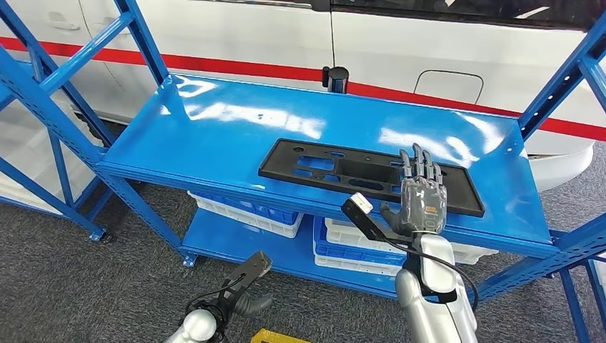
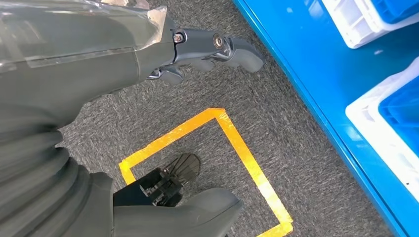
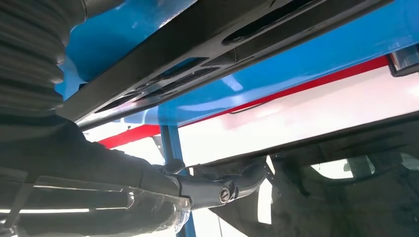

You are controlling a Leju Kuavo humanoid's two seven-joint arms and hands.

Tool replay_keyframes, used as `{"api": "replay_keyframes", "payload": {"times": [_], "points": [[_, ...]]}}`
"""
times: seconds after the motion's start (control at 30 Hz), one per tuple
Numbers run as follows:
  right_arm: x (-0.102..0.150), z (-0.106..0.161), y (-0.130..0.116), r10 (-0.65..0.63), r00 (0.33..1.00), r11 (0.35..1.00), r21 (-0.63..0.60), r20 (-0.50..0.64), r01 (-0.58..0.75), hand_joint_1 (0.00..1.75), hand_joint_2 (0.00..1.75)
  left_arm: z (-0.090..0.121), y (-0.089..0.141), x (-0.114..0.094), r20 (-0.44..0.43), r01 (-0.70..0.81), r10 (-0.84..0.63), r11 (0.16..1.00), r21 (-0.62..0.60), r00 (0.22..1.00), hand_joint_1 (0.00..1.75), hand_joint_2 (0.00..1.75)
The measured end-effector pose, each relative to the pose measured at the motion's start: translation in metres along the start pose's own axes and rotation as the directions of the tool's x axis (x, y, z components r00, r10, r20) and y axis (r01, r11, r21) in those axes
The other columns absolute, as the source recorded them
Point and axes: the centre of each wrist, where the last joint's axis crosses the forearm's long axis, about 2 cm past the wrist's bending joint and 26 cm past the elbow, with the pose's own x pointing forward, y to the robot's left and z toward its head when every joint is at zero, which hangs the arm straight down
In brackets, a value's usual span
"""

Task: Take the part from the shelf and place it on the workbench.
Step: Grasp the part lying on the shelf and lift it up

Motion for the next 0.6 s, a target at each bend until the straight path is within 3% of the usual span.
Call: {"api": "replay_keyframes", "payload": {"times": [0.6], "points": [[-0.002,-0.006,0.003,-0.009,0.999,0.999,0.046,-0.049,0.011,0.00,1.75,-0.012,-0.003,0.008,-0.030,-0.009,0.008,1.000,-0.015,1.000,0.00,1.75]]}}
